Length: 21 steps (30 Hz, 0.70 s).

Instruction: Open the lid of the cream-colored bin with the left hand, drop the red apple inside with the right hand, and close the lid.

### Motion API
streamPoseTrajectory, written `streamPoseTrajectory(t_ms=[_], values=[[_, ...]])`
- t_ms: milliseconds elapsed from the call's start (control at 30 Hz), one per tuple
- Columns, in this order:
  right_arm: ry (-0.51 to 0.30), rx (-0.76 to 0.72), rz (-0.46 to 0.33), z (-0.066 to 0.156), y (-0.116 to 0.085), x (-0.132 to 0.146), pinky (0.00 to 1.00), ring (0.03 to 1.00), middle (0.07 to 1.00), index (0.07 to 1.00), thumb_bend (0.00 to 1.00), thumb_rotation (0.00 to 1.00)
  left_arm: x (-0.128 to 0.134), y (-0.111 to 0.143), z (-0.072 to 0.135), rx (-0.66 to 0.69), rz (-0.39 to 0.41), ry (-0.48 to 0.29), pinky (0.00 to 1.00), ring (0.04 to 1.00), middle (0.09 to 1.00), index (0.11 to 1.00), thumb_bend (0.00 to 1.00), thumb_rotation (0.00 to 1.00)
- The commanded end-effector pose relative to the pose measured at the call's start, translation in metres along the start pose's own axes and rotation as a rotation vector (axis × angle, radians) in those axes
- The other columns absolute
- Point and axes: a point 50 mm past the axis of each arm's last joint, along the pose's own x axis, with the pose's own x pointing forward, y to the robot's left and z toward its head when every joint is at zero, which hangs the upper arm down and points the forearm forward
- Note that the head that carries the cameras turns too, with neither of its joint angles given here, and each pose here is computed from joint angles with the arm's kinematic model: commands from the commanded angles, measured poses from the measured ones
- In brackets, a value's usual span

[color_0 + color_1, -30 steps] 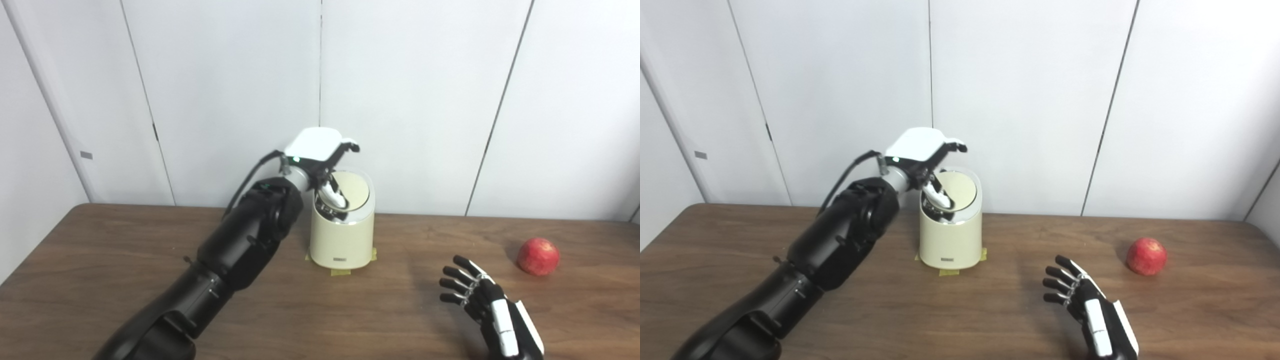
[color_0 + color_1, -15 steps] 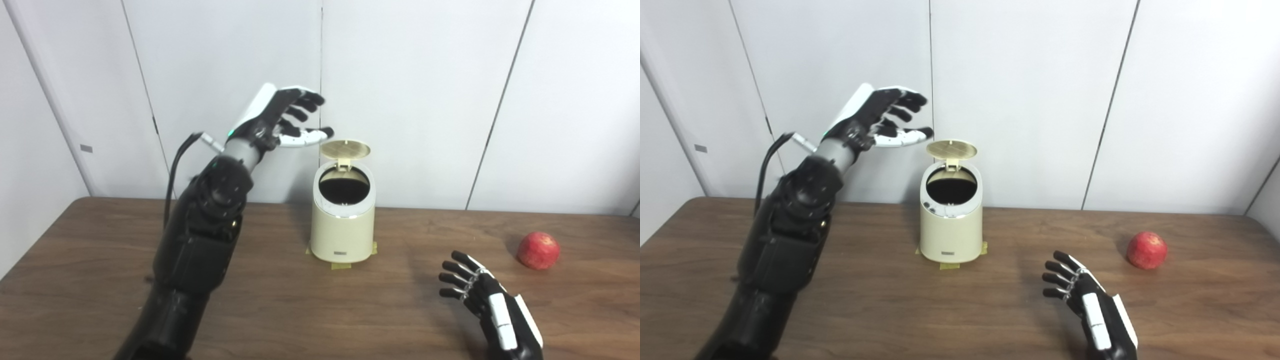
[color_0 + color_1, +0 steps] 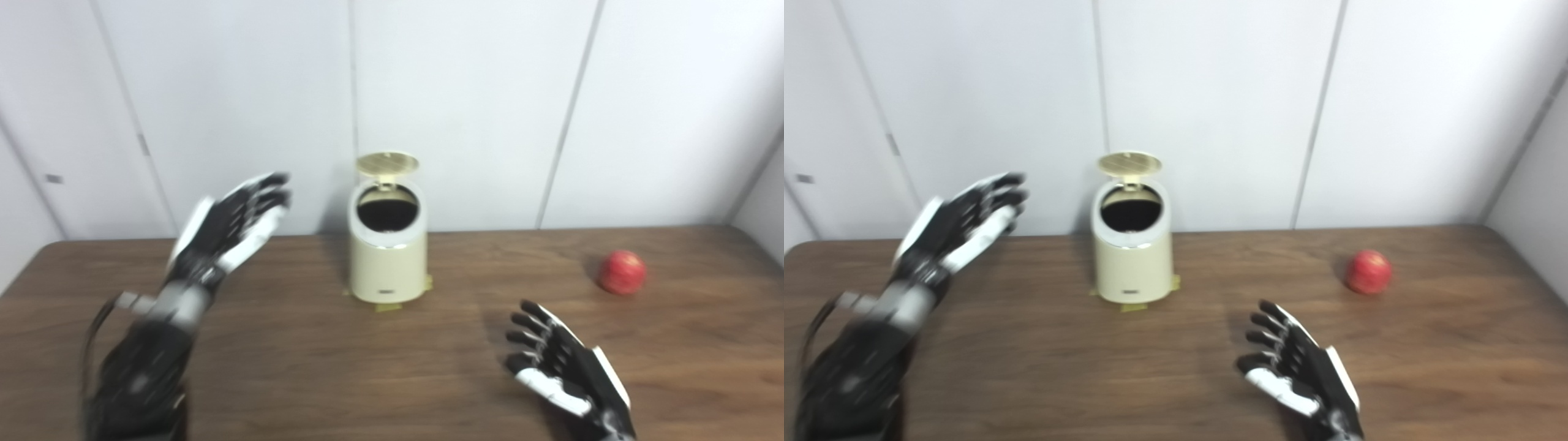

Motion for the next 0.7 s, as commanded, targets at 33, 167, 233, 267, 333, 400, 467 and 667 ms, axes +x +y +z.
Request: streamPoseTrajectory(t_ms=[33,167,233,267,333,400,467,667], values=[[-0.056,-0.071,-0.025,0.022,-0.012,0.007,0.66,0.766,0.825,0.834,0.73,0.18,-0.005,0.002,0.016,-0.047,0.02,-0.086,0.76,0.833,0.88,0.896,0.37,0.69],[-0.058,-0.133,-0.036,0.032,-0.022,0.012,0.75,0.77,0.85,0.842,0.76,0.13,-0.018,0.005,0.001,-0.09,0.02,-0.053,0.8,0.853,0.903,0.91,0.4,0.68],[-0.063,-0.189,-0.046,0.037,-0.03,0.014,0.74,0.765,0.857,0.845,0.77,0.15,-0.025,0.007,-0.006,-0.103,0.021,-0.032,0.83,0.864,0.91,0.912,0.43,0.68],[-0.063,-0.206,-0.054,0.039,-0.034,0.015,0.72,0.76,0.856,0.845,0.78,0.17,-0.027,0.008,-0.009,-0.111,0.023,-0.025,0.84,0.867,0.911,0.913,0.44,0.68],[-0.07,-0.227,-0.075,0.039,-0.042,0.016,0.71,0.76,0.858,0.842,0.8,0.17,-0.031,0.01,-0.014,-0.136,0.027,-0.015,0.85,0.874,0.908,0.912,0.45,0.67],[-0.074,-0.257,-0.091,0.036,-0.051,0.019,0.73,0.777,0.867,0.846,0.81,0.18,-0.034,0.012,-0.017,-0.149,0.021,-0.01,0.86,0.889,0.91,0.928,0.41,0.66],[-0.075,-0.298,-0.103,0.036,-0.058,0.022,0.73,0.784,0.871,0.849,0.81,0.18,-0.035,0.013,-0.019,-0.156,0.016,-0.007,0.86,0.891,0.909,0.928,0.4,0.66],[-0.065,-0.422,-0.175,0.06,-0.064,0.036,0.73,0.789,0.846,0.837,0.82,0.15,-0.036,0.017,-0.025,-0.158,0.01,0.012,0.86,0.881,0.906,0.913,0.36,0.65]])
